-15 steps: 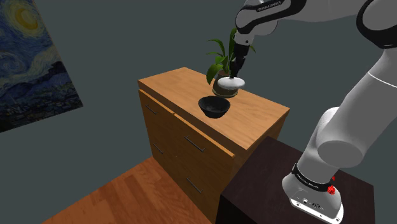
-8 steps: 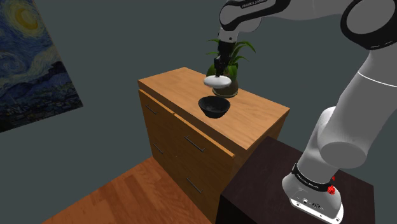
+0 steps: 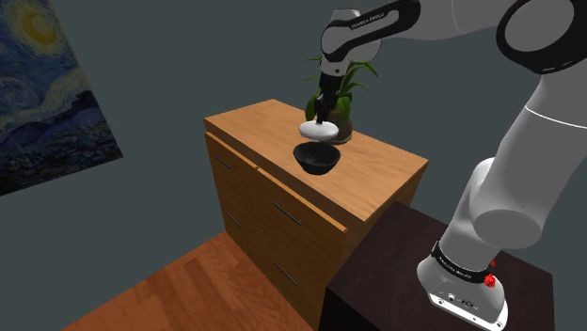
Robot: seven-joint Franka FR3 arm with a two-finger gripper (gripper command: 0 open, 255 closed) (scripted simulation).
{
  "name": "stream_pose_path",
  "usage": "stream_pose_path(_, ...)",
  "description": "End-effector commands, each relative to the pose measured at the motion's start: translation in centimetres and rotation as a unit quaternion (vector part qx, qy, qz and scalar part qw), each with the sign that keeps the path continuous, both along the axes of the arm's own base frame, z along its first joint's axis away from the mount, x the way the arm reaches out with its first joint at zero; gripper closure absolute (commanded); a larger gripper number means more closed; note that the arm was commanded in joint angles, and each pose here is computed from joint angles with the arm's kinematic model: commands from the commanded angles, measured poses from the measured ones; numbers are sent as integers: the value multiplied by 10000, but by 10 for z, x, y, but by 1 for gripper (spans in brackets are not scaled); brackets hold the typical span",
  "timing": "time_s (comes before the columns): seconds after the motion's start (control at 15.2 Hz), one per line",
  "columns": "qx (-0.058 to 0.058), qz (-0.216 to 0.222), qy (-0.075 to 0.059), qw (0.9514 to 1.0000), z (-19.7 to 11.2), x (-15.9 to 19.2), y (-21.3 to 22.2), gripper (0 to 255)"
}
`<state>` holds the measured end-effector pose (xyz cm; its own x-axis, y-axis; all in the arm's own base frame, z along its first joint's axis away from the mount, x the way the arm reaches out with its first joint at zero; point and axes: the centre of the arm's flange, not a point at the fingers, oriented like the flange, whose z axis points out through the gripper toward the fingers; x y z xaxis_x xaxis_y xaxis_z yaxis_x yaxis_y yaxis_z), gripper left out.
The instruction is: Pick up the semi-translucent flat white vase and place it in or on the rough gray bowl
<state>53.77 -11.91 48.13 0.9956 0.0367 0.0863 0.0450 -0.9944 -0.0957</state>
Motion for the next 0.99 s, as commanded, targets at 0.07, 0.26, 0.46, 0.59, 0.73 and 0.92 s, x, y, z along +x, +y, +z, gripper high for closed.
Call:
stream_pose_path(0.07, -1, 0, -5, 10000, -16, 0, 0, 255)
stream_pose_path(0.26, -1, 0, -5, 10000, -32, 0, 0, 255)
stream_pose_path(0.46, -1, 0, -5, 10000, -48, 0, 0, 255)
stream_pose_path(0.59, -1, 0, -5, 10000, -58, 0, 0, 255)
stream_pose_path(0.73, -1, 0, -5, 10000, -69, 0, 0, 255)
stream_pose_path(0.92, -1, -1, -5, 10000, -73, 0, 0, 255)
